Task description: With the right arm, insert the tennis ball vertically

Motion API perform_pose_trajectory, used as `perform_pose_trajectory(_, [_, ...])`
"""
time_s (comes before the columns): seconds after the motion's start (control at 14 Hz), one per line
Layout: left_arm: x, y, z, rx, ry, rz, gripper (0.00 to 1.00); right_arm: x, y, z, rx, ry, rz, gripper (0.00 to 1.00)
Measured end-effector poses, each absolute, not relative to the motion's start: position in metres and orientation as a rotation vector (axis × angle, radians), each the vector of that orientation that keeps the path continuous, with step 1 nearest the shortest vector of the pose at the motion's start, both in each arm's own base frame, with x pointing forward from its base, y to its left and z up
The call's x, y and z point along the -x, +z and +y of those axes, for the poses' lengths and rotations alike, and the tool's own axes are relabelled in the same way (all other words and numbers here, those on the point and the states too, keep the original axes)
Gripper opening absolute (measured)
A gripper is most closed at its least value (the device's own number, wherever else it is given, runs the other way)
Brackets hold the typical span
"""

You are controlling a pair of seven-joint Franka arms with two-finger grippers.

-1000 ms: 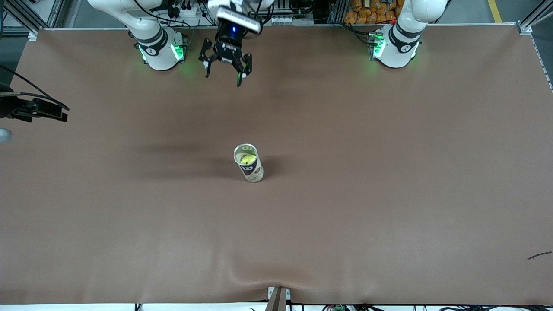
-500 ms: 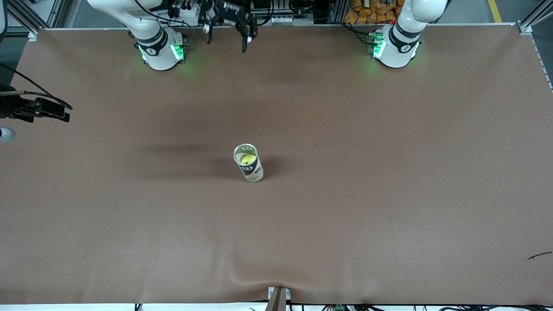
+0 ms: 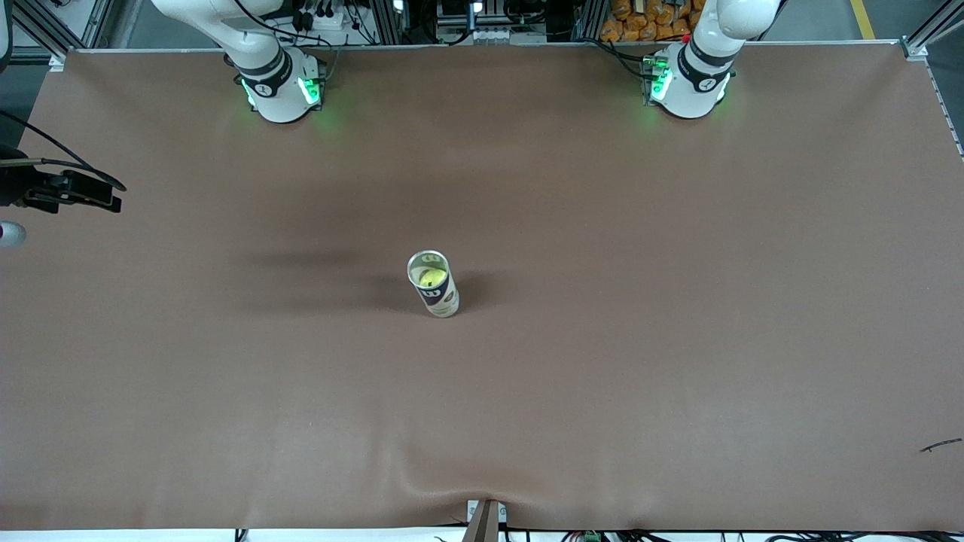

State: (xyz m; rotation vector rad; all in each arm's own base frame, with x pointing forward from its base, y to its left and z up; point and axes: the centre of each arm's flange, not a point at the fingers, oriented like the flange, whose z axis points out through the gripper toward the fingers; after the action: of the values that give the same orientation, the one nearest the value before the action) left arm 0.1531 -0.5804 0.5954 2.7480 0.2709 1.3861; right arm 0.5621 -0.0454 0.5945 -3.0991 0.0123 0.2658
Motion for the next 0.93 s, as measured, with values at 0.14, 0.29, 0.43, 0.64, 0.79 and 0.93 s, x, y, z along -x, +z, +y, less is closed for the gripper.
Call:
perform_pose_trajectory(0.14, [-0.152, 0.593, -0.576, -2.865, 1.347, 0.149, 1.0, -0.562, 0.594, -0.045, 3.099, 0.266, 0.012, 1.0])
perform_pose_trajectory(0.29, [-0.153, 0.596, -0.569, -3.007, 1.298, 0.006, 1.0, -0.562, 0.594, -0.045, 3.099, 0.266, 0.012, 1.0])
perform_pose_trajectory(0.43, [-0.152, 0.607, -0.561, -3.136, 1.223, -0.167, 1.0, -0.562, 0.594, -0.045, 3.099, 0.266, 0.012, 1.0])
perform_pose_trajectory(0.64, [-0.152, 0.624, -0.549, -3.278, 1.086, -0.465, 1.0, -0.562, 0.595, -0.045, 3.1, 0.265, 0.012, 1.0])
perform_pose_trajectory(0.79, [-0.155, 0.627, -0.542, -3.342, 0.993, -0.666, 1.0, -0.562, 0.596, -0.046, 3.101, 0.26, 0.013, 1.0])
perform_pose_trajectory(0.93, [-0.159, 0.626, -0.535, -3.388, 0.866, -0.855, 1.0, -0.562, 0.601, -0.049, 3.106, 0.243, 0.021, 1.0])
